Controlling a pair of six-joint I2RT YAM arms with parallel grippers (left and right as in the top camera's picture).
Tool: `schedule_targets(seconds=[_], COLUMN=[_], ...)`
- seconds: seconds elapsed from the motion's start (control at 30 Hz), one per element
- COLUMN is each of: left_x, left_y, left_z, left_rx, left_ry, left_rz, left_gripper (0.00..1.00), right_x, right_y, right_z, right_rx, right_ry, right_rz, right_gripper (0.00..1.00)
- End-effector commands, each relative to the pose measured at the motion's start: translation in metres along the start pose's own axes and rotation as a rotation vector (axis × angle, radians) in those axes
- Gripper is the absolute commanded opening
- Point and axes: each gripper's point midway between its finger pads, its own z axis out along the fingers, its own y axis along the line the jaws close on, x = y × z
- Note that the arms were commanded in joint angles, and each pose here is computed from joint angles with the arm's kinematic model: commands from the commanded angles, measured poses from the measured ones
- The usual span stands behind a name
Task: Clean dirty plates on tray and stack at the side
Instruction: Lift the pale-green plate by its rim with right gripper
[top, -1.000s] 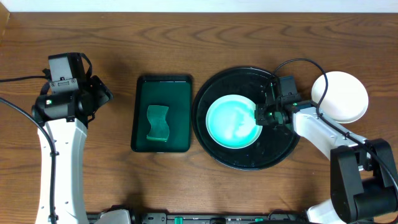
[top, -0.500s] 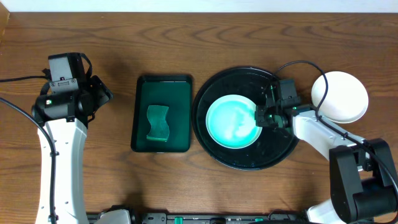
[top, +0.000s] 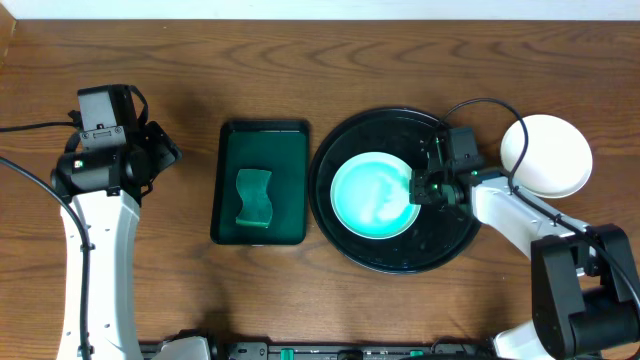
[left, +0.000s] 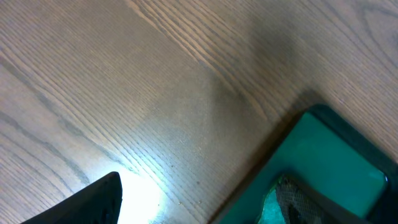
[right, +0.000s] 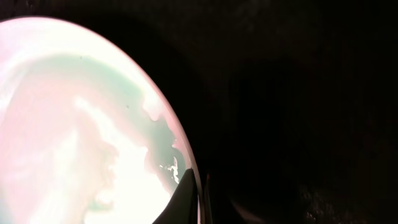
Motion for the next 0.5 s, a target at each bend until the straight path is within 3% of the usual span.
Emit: schedule_targets(seconds=[0.0, 0.47], left_x=[-0.005, -0.005], left_y=[0.002, 0.002], left_z=[-0.005, -0.005], left_rx=[-0.003, -0.003], left_ry=[-0.018, -0.018], left_rz=[-0.008, -0.008], left_gripper=[0.8, 0.8], right_x=[-0.023, -0.053], right_y=[0.001, 0.014], right_z=[-0.016, -0.037], right_rx=[0.023, 0.018], right_ry=[-0.031, -0.064], right_rz=[-0.006, -0.027], right_gripper=[0.01, 0.01])
